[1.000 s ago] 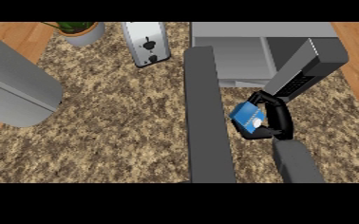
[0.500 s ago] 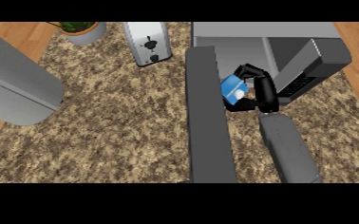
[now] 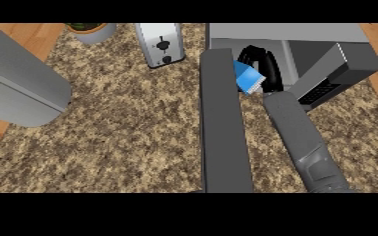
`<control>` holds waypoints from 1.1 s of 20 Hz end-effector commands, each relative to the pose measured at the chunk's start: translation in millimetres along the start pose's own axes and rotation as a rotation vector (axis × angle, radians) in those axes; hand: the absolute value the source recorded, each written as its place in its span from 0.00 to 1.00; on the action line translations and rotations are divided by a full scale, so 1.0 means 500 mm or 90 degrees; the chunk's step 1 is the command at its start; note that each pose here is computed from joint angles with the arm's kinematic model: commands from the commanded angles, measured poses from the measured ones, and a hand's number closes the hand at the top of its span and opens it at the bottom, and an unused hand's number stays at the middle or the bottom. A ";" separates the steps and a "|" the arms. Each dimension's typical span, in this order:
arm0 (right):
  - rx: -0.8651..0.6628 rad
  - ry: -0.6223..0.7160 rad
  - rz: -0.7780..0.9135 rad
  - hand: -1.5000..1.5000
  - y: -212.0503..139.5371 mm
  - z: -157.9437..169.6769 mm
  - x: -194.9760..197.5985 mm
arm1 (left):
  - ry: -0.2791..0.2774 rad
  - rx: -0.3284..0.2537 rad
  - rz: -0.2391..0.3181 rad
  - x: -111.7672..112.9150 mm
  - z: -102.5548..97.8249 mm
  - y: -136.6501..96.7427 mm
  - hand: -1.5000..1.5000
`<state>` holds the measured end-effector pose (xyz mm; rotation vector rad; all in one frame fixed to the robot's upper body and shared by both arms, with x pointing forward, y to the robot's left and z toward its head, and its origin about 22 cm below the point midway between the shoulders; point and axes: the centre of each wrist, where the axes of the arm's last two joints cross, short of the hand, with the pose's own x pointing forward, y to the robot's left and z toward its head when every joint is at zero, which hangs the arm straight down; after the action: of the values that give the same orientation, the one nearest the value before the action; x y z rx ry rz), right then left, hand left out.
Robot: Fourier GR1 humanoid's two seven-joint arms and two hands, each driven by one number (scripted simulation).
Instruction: Pick up the milk, place it into the microwave and close the microwave
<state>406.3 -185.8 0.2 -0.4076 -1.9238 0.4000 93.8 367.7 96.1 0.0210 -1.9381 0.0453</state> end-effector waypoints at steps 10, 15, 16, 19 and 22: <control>-0.110 0.027 0.136 1.00 -0.054 -0.077 0.011 | -0.016 -0.036 0.013 -0.014 -0.026 -0.015 0.00; -0.141 -0.031 0.226 1.00 -0.101 -0.099 0.015 | -0.019 -0.039 0.010 -0.015 -0.065 -0.007 0.00; -0.145 -0.029 0.240 1.00 -0.111 -0.094 0.008 | -0.013 -0.045 0.011 -0.011 -0.051 -0.006 0.00; -0.149 -0.019 0.274 1.00 -0.102 -0.062 -0.021 | -0.011 -0.046 0.009 -0.014 -0.061 -0.016 0.00; -0.138 -0.001 0.312 1.00 -0.133 -0.071 -0.023 | -0.001 -0.044 0.008 -0.028 -0.076 -0.006 0.00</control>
<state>437.2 -235.2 32.9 -0.9718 -1.8993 0.4640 125.6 363.7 97.0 -0.0432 -1.9500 -0.0104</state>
